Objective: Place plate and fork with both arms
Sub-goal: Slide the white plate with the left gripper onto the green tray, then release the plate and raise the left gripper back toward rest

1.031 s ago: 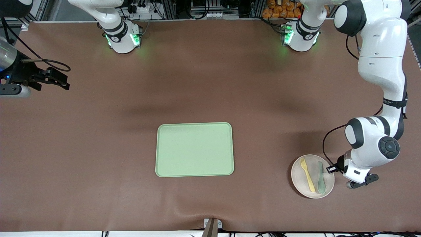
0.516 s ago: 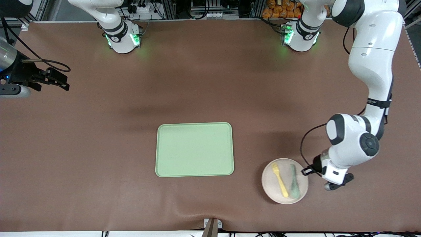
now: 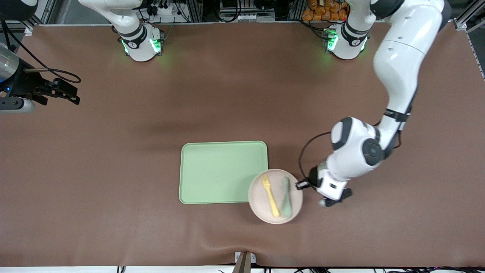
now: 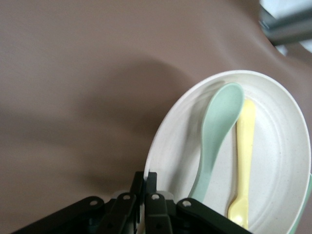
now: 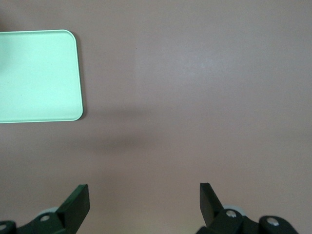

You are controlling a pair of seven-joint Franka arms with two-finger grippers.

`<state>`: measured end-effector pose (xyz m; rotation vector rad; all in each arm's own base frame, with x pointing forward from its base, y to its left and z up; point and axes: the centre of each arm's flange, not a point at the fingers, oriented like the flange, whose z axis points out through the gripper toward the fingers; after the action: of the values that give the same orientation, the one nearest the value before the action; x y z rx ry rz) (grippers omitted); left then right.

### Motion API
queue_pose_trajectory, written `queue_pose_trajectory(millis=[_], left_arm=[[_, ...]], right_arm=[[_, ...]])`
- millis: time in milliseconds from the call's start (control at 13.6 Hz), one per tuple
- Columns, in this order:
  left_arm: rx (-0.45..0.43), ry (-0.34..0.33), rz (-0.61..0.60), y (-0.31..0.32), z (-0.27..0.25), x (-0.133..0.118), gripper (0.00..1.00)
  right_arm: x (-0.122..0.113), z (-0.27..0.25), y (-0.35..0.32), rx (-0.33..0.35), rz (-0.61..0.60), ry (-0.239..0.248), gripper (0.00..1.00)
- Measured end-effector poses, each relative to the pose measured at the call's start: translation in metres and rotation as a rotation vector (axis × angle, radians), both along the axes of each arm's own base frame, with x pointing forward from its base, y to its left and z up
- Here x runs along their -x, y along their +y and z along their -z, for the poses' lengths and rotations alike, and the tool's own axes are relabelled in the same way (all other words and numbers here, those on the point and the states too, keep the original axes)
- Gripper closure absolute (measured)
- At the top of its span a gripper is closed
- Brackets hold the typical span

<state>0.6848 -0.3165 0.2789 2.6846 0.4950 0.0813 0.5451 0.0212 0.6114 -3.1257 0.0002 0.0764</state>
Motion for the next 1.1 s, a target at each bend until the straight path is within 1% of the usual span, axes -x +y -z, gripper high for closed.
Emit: queue_pose_trajectory(millis=[147, 295, 442, 589, 663, 810, 957, 1031, 1105], left_arm=[[0.017, -0.011, 0.036, -0.054, 0.014, 0.025, 0.96], [0.017, 0.011, 0.06, -0.085, 0.03, 0.045, 0.96], [0.009, 0.039, 0.066, -0.093, 0.045, 0.055, 0.96], [-0.001, 0.059, 0.067, -0.091, 0.057, 0.06, 0.96], [-0.001, 0.069, 0.057, -0.093, 0.06, 0.062, 0.89], [0.003, 0.082, 0.019, -0.095, 0.059, 0.063, 0.68], [0.002, 0.071, -0.007, -0.085, 0.051, 0.053, 0.47], [-0.001, 0.067, -0.021, -0.074, 0.044, 0.045, 0.38], [-0.007, 0.063, -0.038, -0.059, 0.033, 0.036, 0.27]], right_arm=[[-0.001, 0.002, 0.0, 0.0, 0.0, 0.003, 0.0], [-0.002, 0.003, 0.0, 0.0, 0.001, 0.001, 0.0], [-0.002, 0.003, 0.0, 0.0, 0.001, 0.0, 0.0], [-0.002, 0.003, 0.0, -0.001, 0.001, 0.0, 0.0], [-0.002, 0.004, 0.0, -0.001, 0.001, 0.001, 0.0], [-0.003, 0.004, 0.0, -0.001, 0.001, 0.002, 0.0], [-0.004, 0.005, 0.0, -0.001, 0.001, 0.001, 0.0], [-0.004, 0.005, 0.0, -0.001, 0.001, 0.001, 0.0], [-0.004, 0.006, 0.0, -0.001, 0.001, 0.001, 0.0]])
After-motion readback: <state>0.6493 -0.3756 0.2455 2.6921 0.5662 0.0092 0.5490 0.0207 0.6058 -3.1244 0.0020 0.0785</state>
